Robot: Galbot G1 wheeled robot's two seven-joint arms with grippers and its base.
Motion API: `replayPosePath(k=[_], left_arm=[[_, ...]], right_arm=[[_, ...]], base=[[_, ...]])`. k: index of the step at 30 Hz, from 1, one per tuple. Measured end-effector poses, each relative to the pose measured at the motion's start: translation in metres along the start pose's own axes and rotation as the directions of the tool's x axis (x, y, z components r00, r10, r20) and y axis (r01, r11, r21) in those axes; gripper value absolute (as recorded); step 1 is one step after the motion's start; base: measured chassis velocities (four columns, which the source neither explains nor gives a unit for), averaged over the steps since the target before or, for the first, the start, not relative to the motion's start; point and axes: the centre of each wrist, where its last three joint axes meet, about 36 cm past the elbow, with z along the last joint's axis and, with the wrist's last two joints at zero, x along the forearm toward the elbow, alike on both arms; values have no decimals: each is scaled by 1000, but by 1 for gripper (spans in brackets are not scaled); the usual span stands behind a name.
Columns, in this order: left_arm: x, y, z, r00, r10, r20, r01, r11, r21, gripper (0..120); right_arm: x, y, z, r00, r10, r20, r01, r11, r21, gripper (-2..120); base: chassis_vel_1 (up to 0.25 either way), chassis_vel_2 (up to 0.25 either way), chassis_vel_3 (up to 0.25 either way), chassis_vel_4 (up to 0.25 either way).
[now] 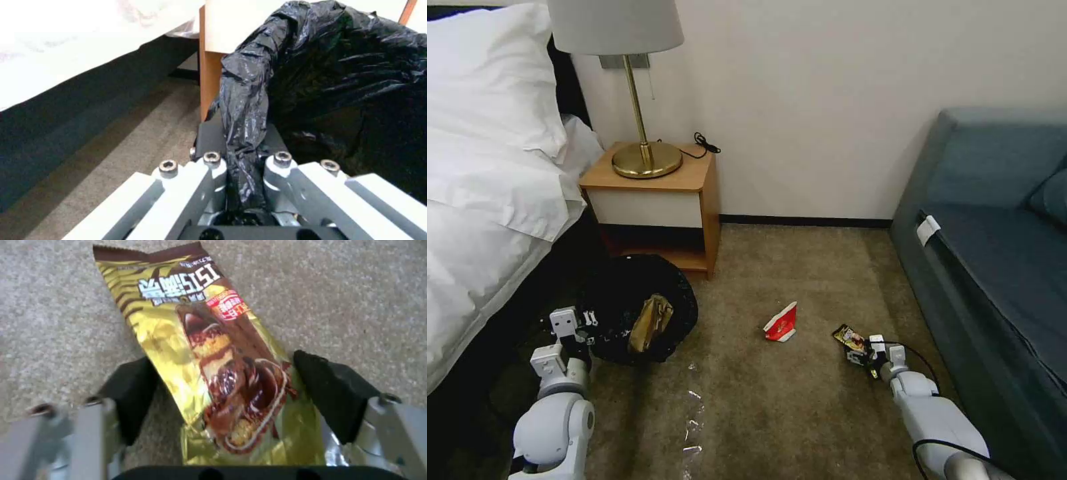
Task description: Pick up the trash bin, then pick up the garbage on the floor and place it into the trash bin.
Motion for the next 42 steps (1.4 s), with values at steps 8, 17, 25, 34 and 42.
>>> replayPosePath(k=[8, 17, 25, 34, 42], left_arm=[[-2, -1, -1, 1000, 6, 3, -6, 1000, 3, 4], [-6, 2, -1, 1000, 3, 5, -3, 1000, 10, 4], [-9, 2, -1, 1000, 3, 4, -3, 1000, 14, 4], [-9, -1, 1, 1000, 6, -1, -6, 1000, 17, 4], [-8, -4, 5, 1000, 6, -10, -6, 1000, 16, 4]], right_arm=[[3, -2, 6, 1000, 2, 3, -2, 1000, -12, 44], [1, 2, 6, 1000, -1, 0, 1, 1000, -16, 11], [1, 1, 7, 1000, 1, -2, -1, 1000, -15, 0], [7, 4, 12, 1000, -4, 19, 4, 1000, -20, 0], [27, 14, -9, 983, -32, 180, 37, 999, -22, 0]], base=[[0, 0, 0, 0], [0, 0, 0, 0], [0, 0, 0, 0], [0, 0, 0, 0], [0, 0, 0, 0]])
